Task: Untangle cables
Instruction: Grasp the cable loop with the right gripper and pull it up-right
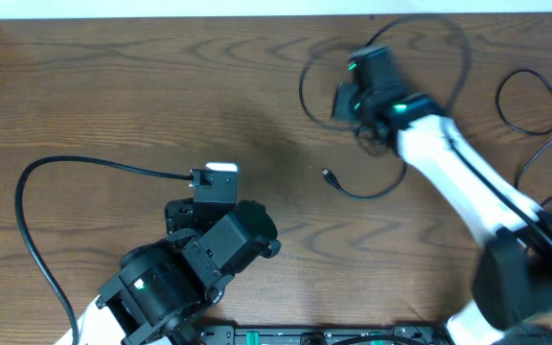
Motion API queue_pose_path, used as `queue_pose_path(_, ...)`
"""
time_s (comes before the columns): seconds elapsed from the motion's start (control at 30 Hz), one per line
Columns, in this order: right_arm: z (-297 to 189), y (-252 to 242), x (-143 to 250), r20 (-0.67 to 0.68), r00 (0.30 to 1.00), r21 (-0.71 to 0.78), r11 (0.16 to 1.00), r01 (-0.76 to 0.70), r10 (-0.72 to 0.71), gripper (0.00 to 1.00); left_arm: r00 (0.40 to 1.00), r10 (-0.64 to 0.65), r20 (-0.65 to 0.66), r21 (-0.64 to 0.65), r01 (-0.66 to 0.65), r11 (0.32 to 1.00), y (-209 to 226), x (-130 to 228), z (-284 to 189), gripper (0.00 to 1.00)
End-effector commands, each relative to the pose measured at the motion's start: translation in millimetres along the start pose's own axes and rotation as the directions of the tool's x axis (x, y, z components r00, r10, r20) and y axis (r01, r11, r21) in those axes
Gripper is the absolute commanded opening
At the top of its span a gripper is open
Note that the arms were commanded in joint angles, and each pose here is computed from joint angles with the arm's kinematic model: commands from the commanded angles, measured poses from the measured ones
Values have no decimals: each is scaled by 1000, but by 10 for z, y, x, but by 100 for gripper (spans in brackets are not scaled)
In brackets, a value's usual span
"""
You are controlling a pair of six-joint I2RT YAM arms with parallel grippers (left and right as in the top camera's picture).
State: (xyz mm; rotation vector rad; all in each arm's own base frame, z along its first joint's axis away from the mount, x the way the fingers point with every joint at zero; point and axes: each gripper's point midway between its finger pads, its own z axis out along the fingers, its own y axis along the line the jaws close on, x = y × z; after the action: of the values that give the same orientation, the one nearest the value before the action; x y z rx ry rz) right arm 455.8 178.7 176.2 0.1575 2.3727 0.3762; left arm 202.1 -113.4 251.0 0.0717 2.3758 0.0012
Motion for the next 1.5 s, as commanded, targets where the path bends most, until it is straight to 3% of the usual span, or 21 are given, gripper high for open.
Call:
queue_pose_path(0.0, -626, -33, -706, 242, 969, 14, 998, 54, -55, 1, 999, -38, 30, 2, 38, 999, 26, -92, -66, 91)
queue_pose_path(0.13, -1327, -136, -1340, 498, 867, 7, 1000, -9, 4, 1, 999, -38, 30, 2, 38, 999, 27, -91, -65, 91)
queue_pose_path(0.27, -1853, -230, -1751, 659, 752, 25, 999, 29, -38, 2, 999, -38, 30, 2, 38, 999, 26, -92, -66, 91)
queue_pose_path(0.6, -2526, -811, -2352, 864, 503, 87, 990, -113, -19, 2, 999, -38, 30, 2, 38, 999, 26, -92, -66, 91)
queue_pose_path(0.73, -2857, -798, -2540, 927, 373, 84, 993, -85, -46, 2, 999, -38, 30, 2, 38, 999, 26, -92, -66, 91)
queue_pose_path(0.87, -3043, -750, -2611, 949, 300, 121, 991, -56, -99, 1, 999, -38, 30, 2, 38, 999, 26, -92, -66, 91)
queue_pose_path(1.0, -2986, -764, -2598, 936, 322, 165, 985, -45, -142, 1, 999, -38, 30, 2, 38, 999, 26, -92, -66, 91)
queue_pose_path(1.23, -2328, -955, -2424, 832, 519, 252, 967, -34, -198, 1, 999, -38, 30, 2, 38, 999, 27, -91, -65, 91)
queue_pose_path(1.47, -1642, -1101, -2262, 731, 648, 289, 957, -8, -215, 1, 999, -38, 30, 2, 38, 999, 27, -91, -65, 91)
